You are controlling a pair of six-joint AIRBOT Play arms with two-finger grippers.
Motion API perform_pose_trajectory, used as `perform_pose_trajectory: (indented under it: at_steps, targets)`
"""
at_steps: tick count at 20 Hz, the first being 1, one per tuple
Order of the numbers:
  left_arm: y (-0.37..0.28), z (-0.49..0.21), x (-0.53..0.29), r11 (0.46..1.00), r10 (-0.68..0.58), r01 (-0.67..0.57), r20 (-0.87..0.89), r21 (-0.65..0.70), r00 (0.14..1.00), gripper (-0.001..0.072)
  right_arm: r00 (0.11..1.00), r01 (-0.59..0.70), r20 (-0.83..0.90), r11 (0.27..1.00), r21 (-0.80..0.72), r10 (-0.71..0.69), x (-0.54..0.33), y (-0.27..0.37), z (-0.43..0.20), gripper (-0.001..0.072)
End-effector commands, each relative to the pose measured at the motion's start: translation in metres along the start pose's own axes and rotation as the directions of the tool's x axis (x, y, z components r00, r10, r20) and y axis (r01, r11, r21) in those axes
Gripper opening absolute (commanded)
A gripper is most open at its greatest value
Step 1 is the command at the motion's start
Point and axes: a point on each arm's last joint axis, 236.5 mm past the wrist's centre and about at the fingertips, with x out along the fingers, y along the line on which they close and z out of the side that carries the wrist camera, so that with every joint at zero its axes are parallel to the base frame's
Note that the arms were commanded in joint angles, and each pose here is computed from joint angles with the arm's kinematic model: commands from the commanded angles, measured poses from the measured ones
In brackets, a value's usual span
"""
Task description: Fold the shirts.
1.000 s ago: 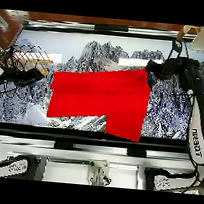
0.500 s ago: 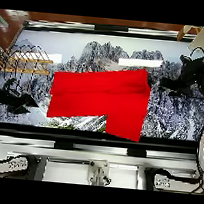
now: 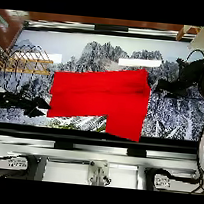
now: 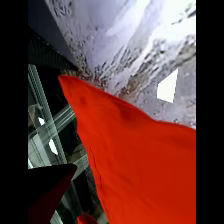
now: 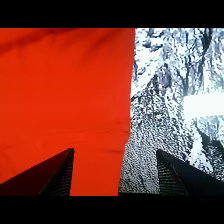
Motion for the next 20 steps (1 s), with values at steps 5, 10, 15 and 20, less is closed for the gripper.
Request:
perform_pose_trajectory:
  at_steps: [5,10,15,20]
  targets:
    - [-0.008,-0.006,0.023,0.999,0.019,-0.016,-0.047,0.046,0.999,0.0636,1.000,-0.007,0.005,1.000,-0.006,0.007,0.000,0.002,0.001,0.0608]
    - [-0.017,-0.017,0.042,0.999,0.032,-0.028,-0.109,0.042,0.993,0.0180,1.000,-0.007,-0.008,1.000,-0.006,0.007,0.000,0.002,-0.002,0.0608]
    - [-0.019,-0.011,0.037,0.999,0.031,-0.027,-0.096,0.044,0.995,0.0033,0.998,-0.001,-0.069,1.000,0.001,0.001,0.014,-0.003,-0.017,0.0608]
    - [-0.032,0.001,0.017,0.997,0.019,-0.014,-0.060,0.082,0.998,0.0032,0.987,0.004,-0.161,1.000,0.002,-0.003,0.049,-0.014,-0.050,0.0611]
